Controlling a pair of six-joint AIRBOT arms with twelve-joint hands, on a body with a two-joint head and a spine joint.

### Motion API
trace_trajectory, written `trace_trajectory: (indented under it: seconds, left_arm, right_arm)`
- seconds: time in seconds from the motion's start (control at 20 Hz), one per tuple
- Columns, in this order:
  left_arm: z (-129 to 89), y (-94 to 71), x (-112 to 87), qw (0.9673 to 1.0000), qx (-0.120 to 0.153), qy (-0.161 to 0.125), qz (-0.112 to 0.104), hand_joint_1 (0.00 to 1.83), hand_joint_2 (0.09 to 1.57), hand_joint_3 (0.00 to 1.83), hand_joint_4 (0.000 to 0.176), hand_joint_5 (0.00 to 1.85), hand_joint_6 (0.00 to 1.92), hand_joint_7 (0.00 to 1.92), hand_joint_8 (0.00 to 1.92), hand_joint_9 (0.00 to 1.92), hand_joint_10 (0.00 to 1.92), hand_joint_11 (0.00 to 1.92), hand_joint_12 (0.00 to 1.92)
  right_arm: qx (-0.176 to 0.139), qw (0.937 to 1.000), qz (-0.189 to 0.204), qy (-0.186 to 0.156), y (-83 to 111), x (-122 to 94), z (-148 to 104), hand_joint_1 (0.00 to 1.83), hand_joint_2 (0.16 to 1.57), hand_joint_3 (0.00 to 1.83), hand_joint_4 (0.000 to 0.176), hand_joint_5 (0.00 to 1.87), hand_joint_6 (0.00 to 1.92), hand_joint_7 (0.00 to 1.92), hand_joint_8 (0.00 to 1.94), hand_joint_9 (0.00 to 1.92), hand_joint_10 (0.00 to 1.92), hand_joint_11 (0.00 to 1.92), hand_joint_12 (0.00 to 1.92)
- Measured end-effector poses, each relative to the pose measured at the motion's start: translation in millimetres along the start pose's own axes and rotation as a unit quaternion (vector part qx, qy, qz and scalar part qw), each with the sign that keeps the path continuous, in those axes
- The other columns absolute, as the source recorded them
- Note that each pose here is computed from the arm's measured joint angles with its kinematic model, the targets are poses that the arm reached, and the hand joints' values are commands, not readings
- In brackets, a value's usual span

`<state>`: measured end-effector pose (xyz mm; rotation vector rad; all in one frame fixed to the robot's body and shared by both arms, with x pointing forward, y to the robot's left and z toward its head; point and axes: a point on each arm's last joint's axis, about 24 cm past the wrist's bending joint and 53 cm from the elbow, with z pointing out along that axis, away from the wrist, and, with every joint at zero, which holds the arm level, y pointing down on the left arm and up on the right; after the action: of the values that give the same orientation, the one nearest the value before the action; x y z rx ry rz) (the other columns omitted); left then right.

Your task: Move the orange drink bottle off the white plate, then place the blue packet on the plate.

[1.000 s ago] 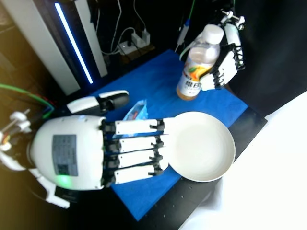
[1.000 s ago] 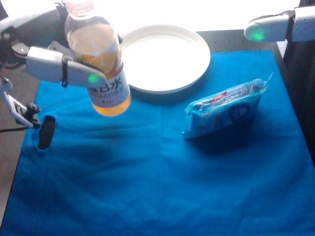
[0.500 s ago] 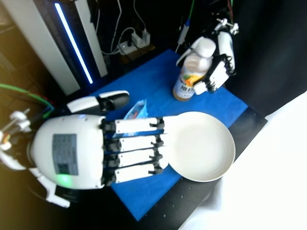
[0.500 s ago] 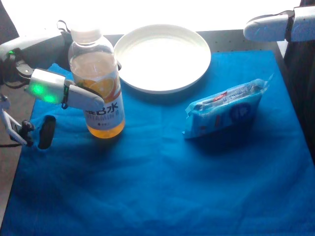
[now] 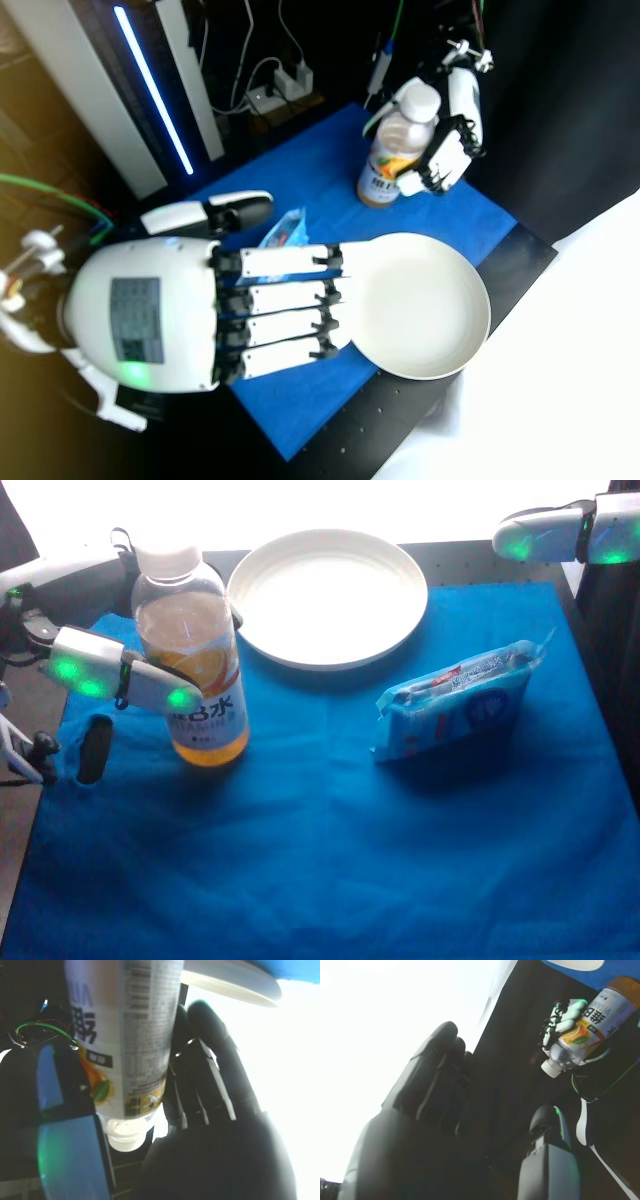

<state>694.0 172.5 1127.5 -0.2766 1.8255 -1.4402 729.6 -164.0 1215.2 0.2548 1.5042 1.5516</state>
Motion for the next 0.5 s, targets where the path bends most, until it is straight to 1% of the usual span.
trace_trajectory:
  seconds: [0.05,0.1,0.15,0.2,0.25,0.3,0.35,0.4,0.45,0.5]
  left_arm:
    - [-1,-0.4,0.3,1.0,0.0,0.001,0.004,0.86,0.97,0.0,0.0,0.37,0.02,0.48,0.0,0.47,0.01,0.1,0.86]
    - [-1,-0.7,1.0,1.0,-0.001,0.002,0.007,0.79,0.94,0.0,0.0,0.31,0.0,0.4,0.0,0.38,0.0,0.02,0.79]
    - [-2,-0.9,1.0,1.0,-0.002,0.002,0.008,0.72,0.88,0.0,0.011,0.22,0.0,0.31,0.0,0.27,0.0,0.0,0.61]
    - [-3,-2.4,0.4,1.0,0.0,0.002,0.008,0.67,0.84,0.0,0.045,0.12,0.0,0.22,0.01,0.15,0.01,0.0,0.35]
    - [-4,-3.3,-1.1,1.0,0.0,0.001,0.008,0.67,0.82,0.0,0.066,0.07,0.0,0.16,0.01,0.1,0.01,0.0,0.19]
    - [-6,-4.9,-2.2,0.9999,0.0,0.0,0.01,0.68,0.77,0.0,0.118,0.01,0.0,0.05,0.0,0.02,0.0,0.0,0.04]
    - [-7,-6.7,-3.3,0.9999,0.001,-0.001,0.011,0.66,0.75,0.0,0.154,0.0,0.0,0.01,0.0,0.0,0.0,0.0,0.01]
    - [-9,-8.1,-4.8,0.9999,0.001,-0.001,0.015,0.58,0.75,0.0,0.172,0.0,0.0,0.0,0.0,0.0,0.0,0.0,0.0]
    - [-13,-10.0,-6.2,0.9999,0.0,-0.002,0.017,0.54,0.74,0.0,0.175,0.0,0.0,0.0,0.0,0.0,0.0,0.0,0.0]
    - [-18,-11.9,-8.1,0.9998,-0.002,-0.003,0.022,0.53,0.73,0.0,0.176,0.0,0.0,0.0,0.0,0.0,0.0,0.0,0.0]
  right_arm:
    - [0.0,1.0,0.0,0.0,0.0,0,0,0.65,0.96,0.0,0.029,0.29,0.0,0.65,0.0,0.68,0.0,0.57,0.41]
    - [0.0,1.0,0.0,0.0,0.1,0,0,0.65,0.95,0.0,0.033,0.29,0.0,0.65,0.0,0.68,0.0,0.57,0.42]
    - [-0.001,1.0,0.0,0.0,0.4,0,0,0.66,0.94,0.0,0.036,0.27,0.0,0.65,0.0,0.65,0.0,0.54,0.41]
    - [0.0,1.0,0.0,0.0,0.0,0,0,0.65,0.93,0.0,0.037,0.26,0.0,0.63,0.0,0.62,0.0,0.51,0.4]
    - [0.0,1.0,0.0,0.0,0.0,1,0,0.63,0.93,0.0,0.045,0.24,0.0,0.61,0.0,0.6,0.0,0.5,0.4]
    - [0.0,1.0,0.0,0.001,0.1,1,0,0.62,0.9,0.0,0.063,0.21,0.0,0.57,0.0,0.56,0.0,0.46,0.38]
    - [0.0,1.0,0.0,0.002,0.1,2,0,0.63,0.88,0.0,0.075,0.19,0.0,0.54,0.0,0.52,0.0,0.42,0.37]
    - [0.0,1.0,-0.002,0.004,0.4,3,0,0.65,0.84,0.0,0.086,0.17,0.0,0.49,0.0,0.48,0.0,0.36,0.37]
    - [0.0,1.0,-0.002,0.008,1.3,5,-1,0.67,0.79,0.0,0.11,0.15,0.0,0.45,0.0,0.43,0.0,0.31,0.38]
    - [0.0,0.9999,-0.002,0.015,1.4,8,-1,0.67,0.79,0.0,0.11,0.13,0.0,0.42,0.0,0.4,0.0,0.25,0.49]
